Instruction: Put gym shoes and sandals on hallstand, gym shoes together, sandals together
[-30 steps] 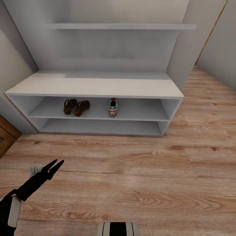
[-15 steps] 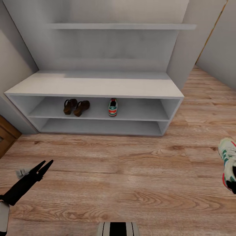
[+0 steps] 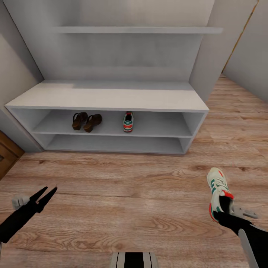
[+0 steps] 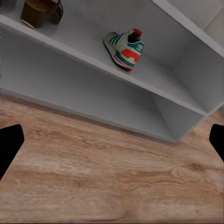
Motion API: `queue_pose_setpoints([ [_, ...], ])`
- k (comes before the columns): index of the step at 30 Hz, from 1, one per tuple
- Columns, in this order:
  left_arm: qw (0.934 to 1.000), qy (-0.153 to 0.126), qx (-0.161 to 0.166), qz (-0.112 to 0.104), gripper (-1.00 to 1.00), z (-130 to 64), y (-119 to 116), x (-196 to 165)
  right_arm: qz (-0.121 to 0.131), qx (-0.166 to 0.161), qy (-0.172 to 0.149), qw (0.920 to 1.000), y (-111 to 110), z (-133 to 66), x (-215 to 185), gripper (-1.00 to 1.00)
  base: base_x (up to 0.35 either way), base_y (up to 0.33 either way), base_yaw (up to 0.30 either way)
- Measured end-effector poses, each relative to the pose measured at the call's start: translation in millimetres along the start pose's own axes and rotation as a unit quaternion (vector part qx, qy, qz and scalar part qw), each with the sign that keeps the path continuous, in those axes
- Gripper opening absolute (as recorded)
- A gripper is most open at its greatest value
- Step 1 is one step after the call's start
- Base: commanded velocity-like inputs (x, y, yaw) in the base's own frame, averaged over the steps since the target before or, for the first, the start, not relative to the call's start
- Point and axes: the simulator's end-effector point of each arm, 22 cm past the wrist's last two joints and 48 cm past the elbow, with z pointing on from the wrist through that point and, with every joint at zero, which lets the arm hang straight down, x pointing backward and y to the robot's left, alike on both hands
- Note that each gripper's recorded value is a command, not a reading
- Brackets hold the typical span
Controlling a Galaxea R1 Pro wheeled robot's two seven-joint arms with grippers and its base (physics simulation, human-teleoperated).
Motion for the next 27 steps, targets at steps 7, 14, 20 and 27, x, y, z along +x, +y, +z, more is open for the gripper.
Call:
queue_pose_setpoints([
  [7,0.9998,0.015,0.007,-0.006,1.0,-12.5,-4.1,14.6,-0.062,-0.09,0.032,0.9935,119.0,-10.9,32.0,-1.0,0.0,0.0,0.0],
  [14,0.9982,0.02,0.055,-0.01,1.0,-18.9,-25.7,19.7,-0.09,-0.129,0.045,0.9865,200.3,-15.8,-0.6,-1.0,0.0,0.0,0.0],
  [20,0.9977,0.022,0.064,-0.01,1.0,-20.2,-29.8,20.7,-0.099,-0.143,0.077,0.9818,246.2,9.8,-37.4,-1.0,0.0,0.0,0.0],
  [27,0.9975,0.021,0.066,-0.01,1.0,-20.0,-30.7,20.4,-0.107,-0.145,0.096,0.9789,266.0,23.1,-64.1,-1.0,0.0,0.0,0.0],
])
